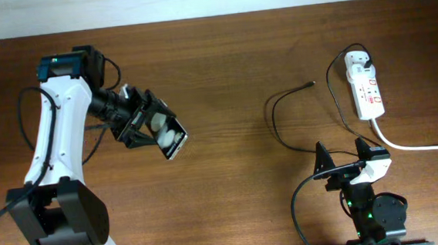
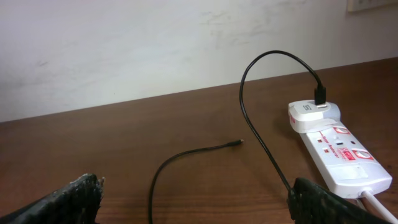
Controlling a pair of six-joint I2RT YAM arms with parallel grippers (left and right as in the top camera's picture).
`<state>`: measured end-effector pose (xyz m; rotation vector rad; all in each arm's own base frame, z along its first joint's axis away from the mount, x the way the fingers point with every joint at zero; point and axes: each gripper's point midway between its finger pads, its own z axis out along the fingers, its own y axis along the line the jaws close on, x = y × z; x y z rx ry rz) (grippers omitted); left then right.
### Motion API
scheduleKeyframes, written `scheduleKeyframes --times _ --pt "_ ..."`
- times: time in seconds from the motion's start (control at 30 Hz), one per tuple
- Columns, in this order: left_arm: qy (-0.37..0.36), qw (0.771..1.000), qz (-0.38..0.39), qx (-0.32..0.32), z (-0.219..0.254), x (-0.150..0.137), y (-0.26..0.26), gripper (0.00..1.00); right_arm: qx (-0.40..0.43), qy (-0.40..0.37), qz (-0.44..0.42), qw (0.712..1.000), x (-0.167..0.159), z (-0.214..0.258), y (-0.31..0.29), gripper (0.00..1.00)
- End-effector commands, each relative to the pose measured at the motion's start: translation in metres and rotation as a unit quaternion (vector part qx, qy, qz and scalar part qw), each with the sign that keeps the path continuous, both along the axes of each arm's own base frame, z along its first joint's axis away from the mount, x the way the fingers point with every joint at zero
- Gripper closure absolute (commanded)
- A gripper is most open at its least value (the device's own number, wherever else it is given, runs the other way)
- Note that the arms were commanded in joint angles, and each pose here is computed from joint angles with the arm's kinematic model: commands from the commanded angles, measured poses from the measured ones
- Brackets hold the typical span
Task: Plug charger to phone and switch on socket
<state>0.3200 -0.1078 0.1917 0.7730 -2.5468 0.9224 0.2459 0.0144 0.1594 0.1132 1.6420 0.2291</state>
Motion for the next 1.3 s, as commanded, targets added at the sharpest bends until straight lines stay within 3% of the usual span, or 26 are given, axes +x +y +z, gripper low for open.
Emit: scheduleKeyframes --times 0.0,0.2,0.63,0.73,0.77,0.9,1.0,1.03,1.13,1.27 --pt "-0.003 0.997 0.000 -0.077 0.020 -0.002 -0.018 0.53 0.002 0.002 -0.001 1.000 0.000 -0.003 0.000 0.01" --pt "-0.010 0.989 0.014 -0.150 0.041 0.004 -0.033 0.55 0.002 0.002 -0.001 1.000 0.000 -0.003 0.000 0.01" --pt "-0.031 0.988 -0.008 -0.154 0.041 0.002 -0.033 0.54 0.002 -0.003 -0.001 1.000 0.000 0.000 0.000 0.01" --pt "-0.031 0.987 -0.007 -0.156 0.042 0.002 -0.033 0.54 0.007 0.000 0.037 0.999 -0.001 -0.001 0.013 0.01" --pt "-0.031 0.987 -0.007 -0.156 0.042 0.003 -0.033 0.54 0.045 0.003 0.062 0.997 -0.003 0.000 0.023 0.01" --pt "-0.028 0.987 -0.003 -0.157 0.042 0.003 -0.034 0.54 0.241 0.052 0.156 0.957 -0.015 0.004 0.059 0.01" --pt "-0.019 0.987 0.006 -0.157 0.042 0.003 -0.034 0.54 0.341 0.109 0.225 0.906 -0.030 0.005 0.085 0.01" --pt "-0.018 0.986 0.008 -0.165 0.045 0.004 -0.035 0.55 0.386 0.151 0.271 0.869 -0.044 0.005 0.102 0.01" --pt "0.000 0.986 0.024 -0.166 0.046 0.004 -0.036 0.55 0.442 0.203 0.302 0.820 -0.057 0.006 0.115 0.01" --pt "0.004 0.986 0.037 -0.163 0.045 0.009 -0.036 0.55 0.456 0.190 0.269 0.827 -0.048 0.006 0.106 0.01"
